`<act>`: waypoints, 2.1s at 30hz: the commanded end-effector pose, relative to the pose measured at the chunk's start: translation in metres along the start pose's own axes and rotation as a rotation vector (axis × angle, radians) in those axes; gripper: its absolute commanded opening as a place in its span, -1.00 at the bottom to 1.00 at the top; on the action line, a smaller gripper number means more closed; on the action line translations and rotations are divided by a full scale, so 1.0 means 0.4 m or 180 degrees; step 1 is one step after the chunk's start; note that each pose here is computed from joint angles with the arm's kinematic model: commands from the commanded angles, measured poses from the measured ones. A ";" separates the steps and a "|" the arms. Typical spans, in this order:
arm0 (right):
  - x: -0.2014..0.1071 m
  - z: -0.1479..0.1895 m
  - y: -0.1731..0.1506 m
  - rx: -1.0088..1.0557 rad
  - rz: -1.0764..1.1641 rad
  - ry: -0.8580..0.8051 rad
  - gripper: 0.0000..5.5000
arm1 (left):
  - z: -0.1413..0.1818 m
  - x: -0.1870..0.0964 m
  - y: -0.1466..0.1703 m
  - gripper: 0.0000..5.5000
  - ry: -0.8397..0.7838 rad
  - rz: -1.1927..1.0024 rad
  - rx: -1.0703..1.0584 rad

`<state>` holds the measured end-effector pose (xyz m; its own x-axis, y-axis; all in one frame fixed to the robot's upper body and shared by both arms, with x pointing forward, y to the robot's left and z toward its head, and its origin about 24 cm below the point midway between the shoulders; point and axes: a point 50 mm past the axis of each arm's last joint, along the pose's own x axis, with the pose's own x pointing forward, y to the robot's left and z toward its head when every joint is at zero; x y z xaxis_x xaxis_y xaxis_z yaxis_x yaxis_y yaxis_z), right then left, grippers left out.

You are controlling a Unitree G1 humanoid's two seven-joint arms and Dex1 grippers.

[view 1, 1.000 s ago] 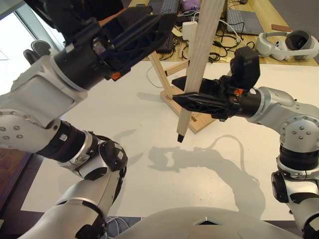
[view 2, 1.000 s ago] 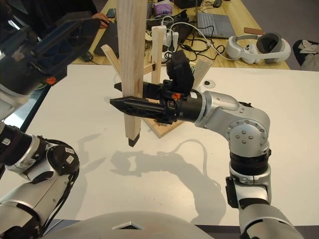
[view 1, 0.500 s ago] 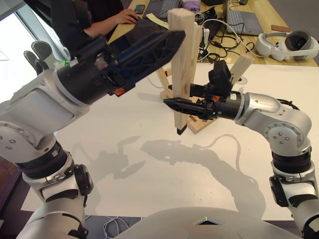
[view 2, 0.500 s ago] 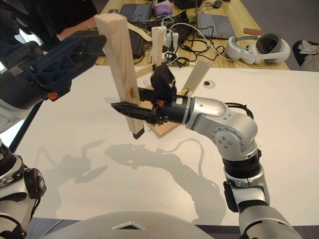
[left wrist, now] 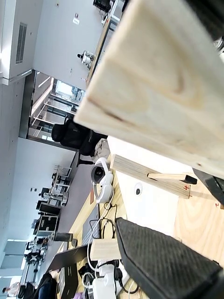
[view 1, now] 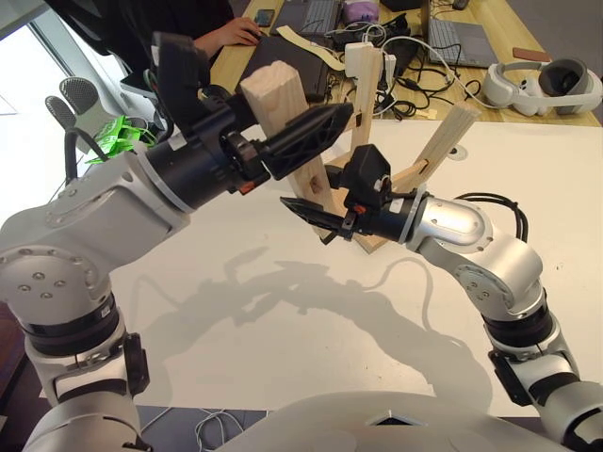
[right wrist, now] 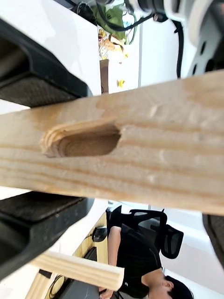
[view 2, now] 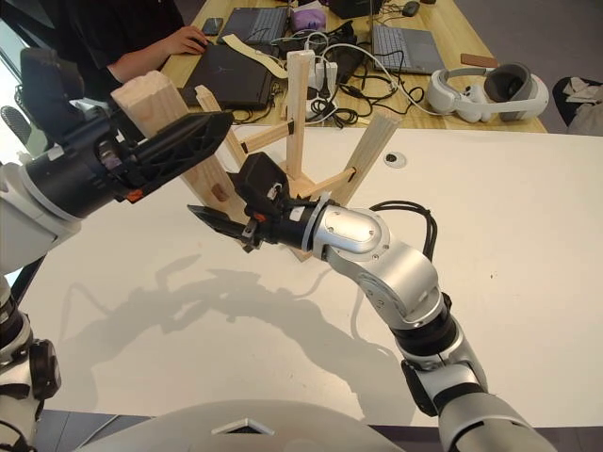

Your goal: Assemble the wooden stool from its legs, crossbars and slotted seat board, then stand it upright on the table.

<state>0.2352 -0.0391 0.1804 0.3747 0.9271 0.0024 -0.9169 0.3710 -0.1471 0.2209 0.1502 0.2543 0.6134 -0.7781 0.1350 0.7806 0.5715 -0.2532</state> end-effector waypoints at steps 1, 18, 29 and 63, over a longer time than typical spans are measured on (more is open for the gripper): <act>0.002 0.000 -0.007 -0.0144 -0.0116 -0.0008 -0.21 | -0.004 -0.002 0.008 0.70 0.0046 0.0096 0.0040; 0.016 0.010 -0.016 -0.0300 -0.0278 -0.0117 -0.21 | -0.012 -0.002 0.010 -0.21 0.0011 0.0129 0.0021; 0.022 0.022 -0.024 -0.0536 -0.0358 -0.0169 -0.22 | -0.024 -0.004 0.016 -0.61 0.0104 0.0190 0.0079; -0.069 0.131 -0.080 0.0068 0.0625 -0.0812 0.40 | 0.046 -0.018 0.073 -0.63 -0.0218 0.0618 0.0153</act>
<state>0.2457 -0.0689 0.2238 0.1630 0.9659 0.2010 -0.9746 0.1893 -0.1196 0.2396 0.1719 0.2535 0.7446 -0.6534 0.1364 0.6624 0.6983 -0.2712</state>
